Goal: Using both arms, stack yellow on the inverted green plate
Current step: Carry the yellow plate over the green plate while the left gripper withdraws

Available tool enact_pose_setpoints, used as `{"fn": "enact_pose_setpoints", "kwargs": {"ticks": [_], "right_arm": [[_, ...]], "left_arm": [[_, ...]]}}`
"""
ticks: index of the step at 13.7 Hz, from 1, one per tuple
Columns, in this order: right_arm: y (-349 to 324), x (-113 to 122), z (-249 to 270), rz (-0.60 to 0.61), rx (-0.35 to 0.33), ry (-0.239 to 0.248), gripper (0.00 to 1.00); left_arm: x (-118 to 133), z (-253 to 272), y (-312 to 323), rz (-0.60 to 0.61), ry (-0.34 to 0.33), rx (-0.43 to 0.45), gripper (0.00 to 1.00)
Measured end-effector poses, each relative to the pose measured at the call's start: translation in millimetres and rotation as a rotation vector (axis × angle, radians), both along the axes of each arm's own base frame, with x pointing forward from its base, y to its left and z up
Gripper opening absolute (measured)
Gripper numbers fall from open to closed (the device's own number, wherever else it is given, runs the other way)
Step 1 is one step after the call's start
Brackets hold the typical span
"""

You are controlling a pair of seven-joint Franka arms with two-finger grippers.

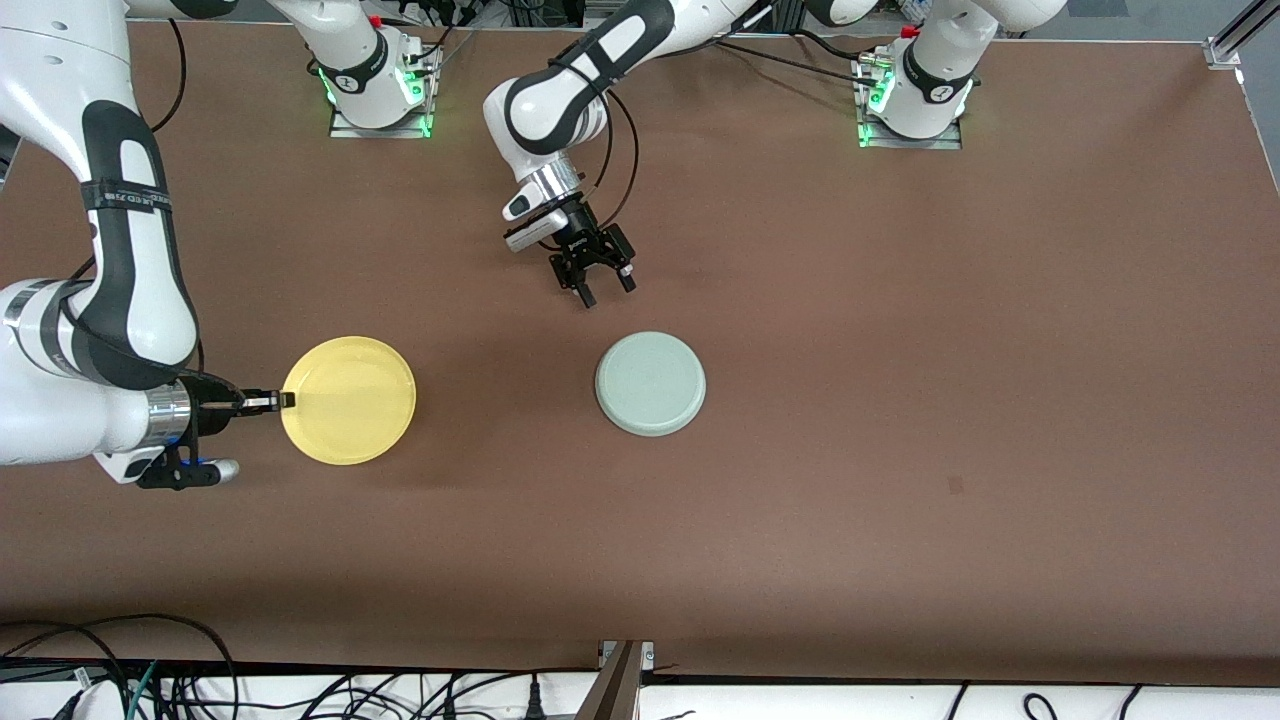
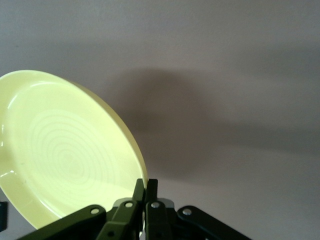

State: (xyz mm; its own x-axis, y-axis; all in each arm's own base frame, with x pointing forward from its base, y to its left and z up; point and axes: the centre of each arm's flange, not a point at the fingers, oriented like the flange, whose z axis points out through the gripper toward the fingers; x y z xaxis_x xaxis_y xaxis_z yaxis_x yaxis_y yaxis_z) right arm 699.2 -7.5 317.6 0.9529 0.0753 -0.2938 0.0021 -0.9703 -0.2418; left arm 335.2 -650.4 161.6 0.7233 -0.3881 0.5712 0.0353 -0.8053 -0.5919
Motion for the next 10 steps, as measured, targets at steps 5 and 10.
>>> {"fn": "enact_pose_setpoints", "kwargs": {"ticks": [5, 10], "right_arm": [[43.8, -5.8, -9.0, -0.062, 0.032, 0.053, 0.02], [90.1, -15.3, -31.0, -0.077, 0.049, 0.015, 0.02]], "left_arm": [[109.9, 57.5, 26.4, 0.305, 0.263, -0.364, 1.00], [275.4, 159.0, 162.4, 0.451, 0.515, -0.632, 1.00]]}}
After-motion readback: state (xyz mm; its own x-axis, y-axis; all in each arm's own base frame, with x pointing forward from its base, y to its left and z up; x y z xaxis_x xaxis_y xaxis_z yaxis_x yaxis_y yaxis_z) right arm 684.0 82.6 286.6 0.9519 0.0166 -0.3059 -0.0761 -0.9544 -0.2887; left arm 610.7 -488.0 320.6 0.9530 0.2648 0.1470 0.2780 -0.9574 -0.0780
